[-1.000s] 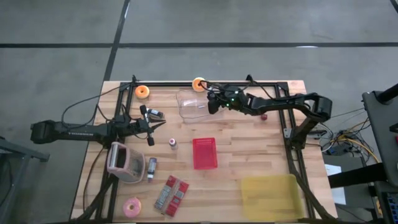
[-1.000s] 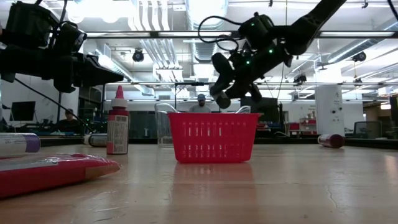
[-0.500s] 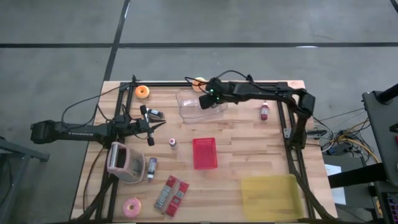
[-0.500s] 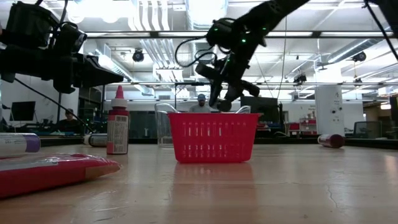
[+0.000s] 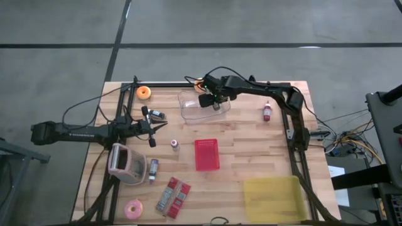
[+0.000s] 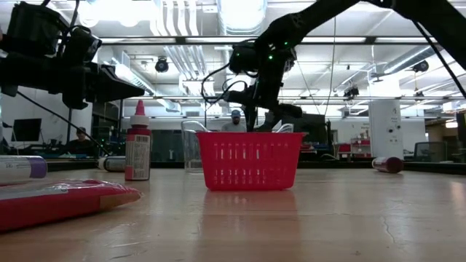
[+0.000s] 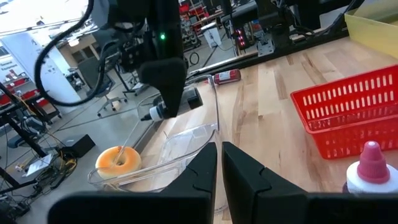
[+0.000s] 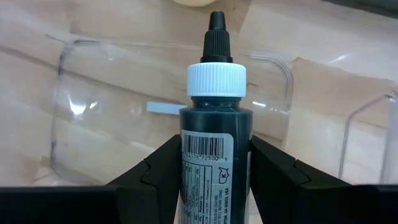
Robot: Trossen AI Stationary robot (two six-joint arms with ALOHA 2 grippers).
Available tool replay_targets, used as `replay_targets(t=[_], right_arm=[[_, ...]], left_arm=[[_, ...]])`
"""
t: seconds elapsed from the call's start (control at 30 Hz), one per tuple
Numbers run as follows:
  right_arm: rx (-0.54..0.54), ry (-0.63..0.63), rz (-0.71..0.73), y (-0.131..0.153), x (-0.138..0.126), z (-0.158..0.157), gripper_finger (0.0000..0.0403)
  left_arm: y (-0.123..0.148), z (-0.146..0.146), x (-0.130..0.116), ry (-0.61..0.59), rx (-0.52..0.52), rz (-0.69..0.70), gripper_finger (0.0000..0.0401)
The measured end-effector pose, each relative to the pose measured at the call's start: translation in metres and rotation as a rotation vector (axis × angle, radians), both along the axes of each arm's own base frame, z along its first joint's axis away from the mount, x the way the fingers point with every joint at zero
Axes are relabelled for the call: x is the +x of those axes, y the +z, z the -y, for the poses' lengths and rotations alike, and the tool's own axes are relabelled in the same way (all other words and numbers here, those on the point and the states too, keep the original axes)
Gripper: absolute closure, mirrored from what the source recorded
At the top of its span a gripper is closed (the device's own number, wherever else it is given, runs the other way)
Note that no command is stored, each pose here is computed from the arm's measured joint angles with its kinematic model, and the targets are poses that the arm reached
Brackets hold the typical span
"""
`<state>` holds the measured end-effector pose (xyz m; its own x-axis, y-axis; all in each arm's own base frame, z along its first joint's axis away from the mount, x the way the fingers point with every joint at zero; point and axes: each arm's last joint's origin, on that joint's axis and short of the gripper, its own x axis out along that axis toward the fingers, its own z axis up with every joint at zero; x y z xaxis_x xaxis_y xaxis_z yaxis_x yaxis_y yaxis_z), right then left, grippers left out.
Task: Pick & Place Food Item
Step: Put the right black food coloring bottle into the transparent bin
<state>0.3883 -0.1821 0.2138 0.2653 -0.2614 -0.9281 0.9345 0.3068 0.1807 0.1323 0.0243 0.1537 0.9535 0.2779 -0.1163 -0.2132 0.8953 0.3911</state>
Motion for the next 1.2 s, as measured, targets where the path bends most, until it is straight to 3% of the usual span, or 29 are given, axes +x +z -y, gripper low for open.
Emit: replay_targets(t=[0.67,1.2], right_arm=[[0.051,-0.018,-0.063,-0.038,0.005,0.010,0.0248],[0.058,0.002,-0.050,-0.026,0.006,0.018,0.0248]], left_arm=[[0.000,0.000,0.000,0.000,0.000,0.000,0.0373],[0.000,0.000,0.000,0.000,0.000,-0.001,0.0373]])
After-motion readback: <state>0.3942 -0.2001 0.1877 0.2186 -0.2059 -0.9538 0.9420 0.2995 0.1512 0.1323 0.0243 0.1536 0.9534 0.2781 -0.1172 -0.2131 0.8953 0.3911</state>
